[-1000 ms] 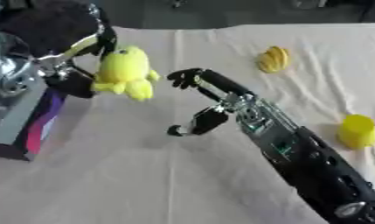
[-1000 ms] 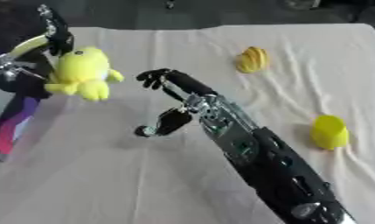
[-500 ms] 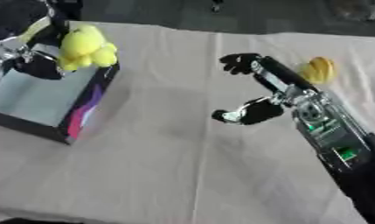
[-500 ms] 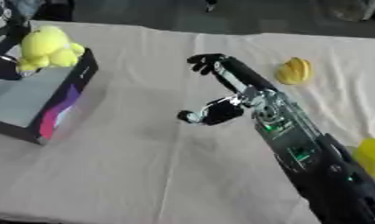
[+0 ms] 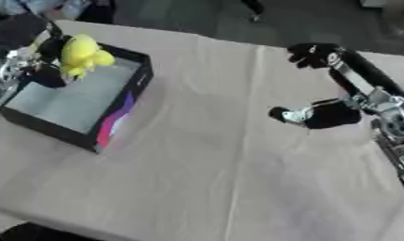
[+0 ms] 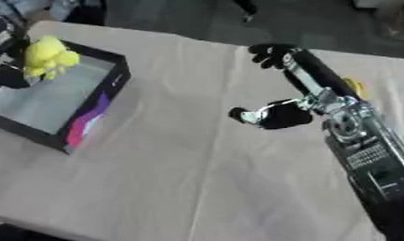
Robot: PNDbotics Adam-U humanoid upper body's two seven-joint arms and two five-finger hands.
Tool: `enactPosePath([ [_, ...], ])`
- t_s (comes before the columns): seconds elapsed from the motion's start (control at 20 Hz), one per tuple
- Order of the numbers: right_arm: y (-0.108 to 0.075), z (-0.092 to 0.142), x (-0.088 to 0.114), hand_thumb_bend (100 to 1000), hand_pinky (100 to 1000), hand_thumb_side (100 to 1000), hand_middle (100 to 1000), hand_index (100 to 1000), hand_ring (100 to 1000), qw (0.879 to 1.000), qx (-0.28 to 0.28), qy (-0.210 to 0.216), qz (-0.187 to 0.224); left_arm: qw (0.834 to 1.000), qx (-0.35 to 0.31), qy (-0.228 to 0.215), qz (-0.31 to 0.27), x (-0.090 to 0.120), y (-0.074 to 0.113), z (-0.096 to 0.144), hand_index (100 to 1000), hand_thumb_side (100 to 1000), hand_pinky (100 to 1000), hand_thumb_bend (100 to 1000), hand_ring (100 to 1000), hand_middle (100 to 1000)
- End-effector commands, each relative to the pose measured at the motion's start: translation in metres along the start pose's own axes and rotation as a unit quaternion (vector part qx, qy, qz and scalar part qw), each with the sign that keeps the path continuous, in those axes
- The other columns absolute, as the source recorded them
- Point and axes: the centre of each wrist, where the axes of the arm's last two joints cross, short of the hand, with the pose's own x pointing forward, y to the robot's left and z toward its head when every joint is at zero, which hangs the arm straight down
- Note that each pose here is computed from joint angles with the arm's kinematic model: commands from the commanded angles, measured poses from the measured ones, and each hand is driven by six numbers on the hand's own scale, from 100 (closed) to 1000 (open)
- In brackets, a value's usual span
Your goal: Pick up the objects with one hand, pass them to the other hand, and then place them into the box on the other side of the table.
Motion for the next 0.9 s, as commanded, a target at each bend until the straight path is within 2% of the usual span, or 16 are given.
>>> enactPosePath([
  [0.05,-0.028,0.004,0.008,597,864,260,775,894,811,0.999,-0.032,-0.018,0.028,1.0,0.011,0.023,-0.007,-0.012,0.009,-0.011,458,100,664,337,560,392],
  [0.15,-0.035,0.004,0.014,596,866,271,778,894,815,0.998,-0.03,-0.029,0.035,1.0,0.006,0.026,-0.012,-0.017,0.005,-0.018,487,100,674,362,588,419],
  [0.2,-0.037,0.004,0.017,551,866,273,778,892,814,0.998,-0.028,-0.035,0.037,1.0,0.002,0.026,-0.013,-0.019,0.002,-0.022,511,100,680,477,602,438],
  [0.25,-0.04,0.004,0.02,591,866,269,777,891,813,0.998,-0.029,-0.04,0.039,1.0,-0.002,0.027,-0.016,-0.022,-0.001,-0.025,528,100,684,443,613,455],
  [0.4,-0.047,0.006,0.029,590,867,269,776,891,813,0.997,-0.031,-0.056,0.045,0.998,-0.022,0.042,-0.029,-0.031,-0.011,-0.035,650,104,731,589,704,547],
  [0.5,-0.051,0.007,0.034,589,867,268,776,891,813,0.996,-0.033,-0.064,0.049,0.997,-0.033,0.055,-0.038,-0.037,-0.016,-0.04,713,132,754,650,743,605],
  [0.55,-0.053,0.007,0.036,589,868,267,777,891,813,0.996,-0.035,-0.067,0.051,0.997,-0.039,0.062,-0.04,-0.039,-0.018,-0.043,777,189,783,710,780,663],
  [0.7,-0.057,0.008,0.037,589,868,267,777,890,814,0.995,-0.04,-0.067,0.056,0.995,-0.054,0.076,-0.044,-0.046,-0.021,-0.049,848,274,820,832,837,743],
  [0.75,-0.058,0.008,0.037,590,868,270,777,890,814,0.995,-0.041,-0.065,0.057,0.994,-0.058,0.078,-0.045,-0.047,-0.021,-0.049,860,292,826,880,845,753],
  [0.9,-0.058,0.01,0.032,590,869,279,779,891,817,0.996,-0.036,-0.055,0.062,0.994,-0.07,0.075,-0.046,-0.05,-0.022,-0.051,872,313,834,943,853,765],
])
